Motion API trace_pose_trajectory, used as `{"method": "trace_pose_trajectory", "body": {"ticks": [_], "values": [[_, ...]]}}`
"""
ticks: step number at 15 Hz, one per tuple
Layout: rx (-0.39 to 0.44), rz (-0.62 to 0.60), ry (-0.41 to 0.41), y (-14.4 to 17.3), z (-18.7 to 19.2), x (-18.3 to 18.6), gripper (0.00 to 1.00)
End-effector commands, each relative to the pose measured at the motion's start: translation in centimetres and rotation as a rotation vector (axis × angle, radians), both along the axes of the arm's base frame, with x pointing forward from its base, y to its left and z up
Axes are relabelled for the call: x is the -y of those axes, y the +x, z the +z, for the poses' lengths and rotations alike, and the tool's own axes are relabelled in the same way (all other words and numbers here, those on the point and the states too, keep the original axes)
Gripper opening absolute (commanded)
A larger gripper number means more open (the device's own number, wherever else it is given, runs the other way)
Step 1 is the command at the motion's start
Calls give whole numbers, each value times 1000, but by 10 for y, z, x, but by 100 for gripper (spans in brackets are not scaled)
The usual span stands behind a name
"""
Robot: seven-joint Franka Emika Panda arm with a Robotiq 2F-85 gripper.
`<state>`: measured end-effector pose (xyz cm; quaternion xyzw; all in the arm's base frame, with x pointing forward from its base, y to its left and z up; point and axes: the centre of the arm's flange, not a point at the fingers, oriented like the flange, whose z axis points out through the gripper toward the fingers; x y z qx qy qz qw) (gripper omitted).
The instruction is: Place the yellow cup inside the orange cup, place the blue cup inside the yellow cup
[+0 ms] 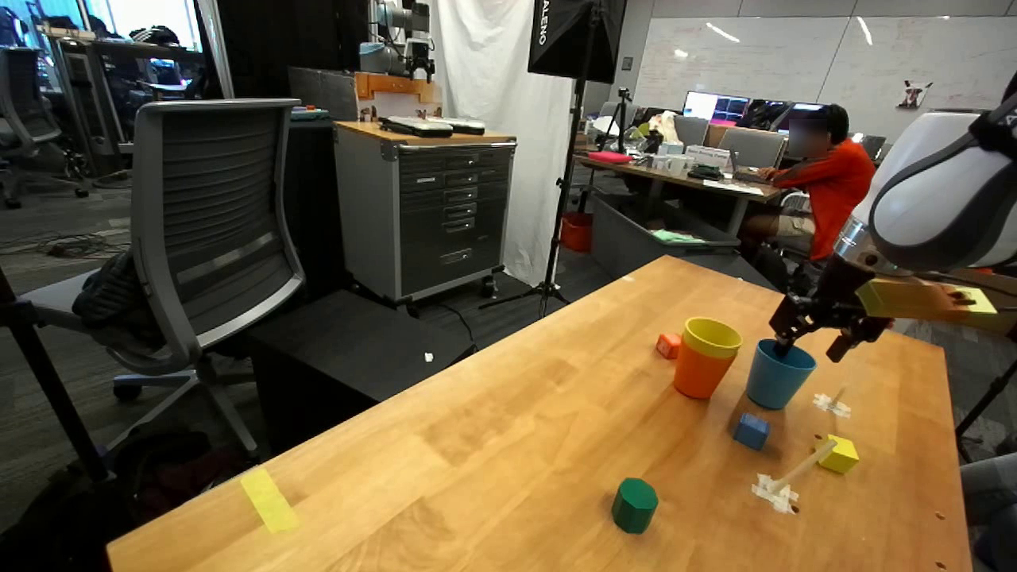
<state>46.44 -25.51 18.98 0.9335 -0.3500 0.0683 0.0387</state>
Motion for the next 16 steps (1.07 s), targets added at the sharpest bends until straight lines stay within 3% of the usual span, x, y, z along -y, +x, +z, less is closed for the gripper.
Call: {"method": "trace_pose_trajectory", "body": {"ticks": [1,8,10,16], "values": [[11,17,17,9,-2,3,56],[17,21,21,11,-4,-3,4],[15,22,17,11,-6,-5,0],[14,42,2,11,-1,-8,2]]}}
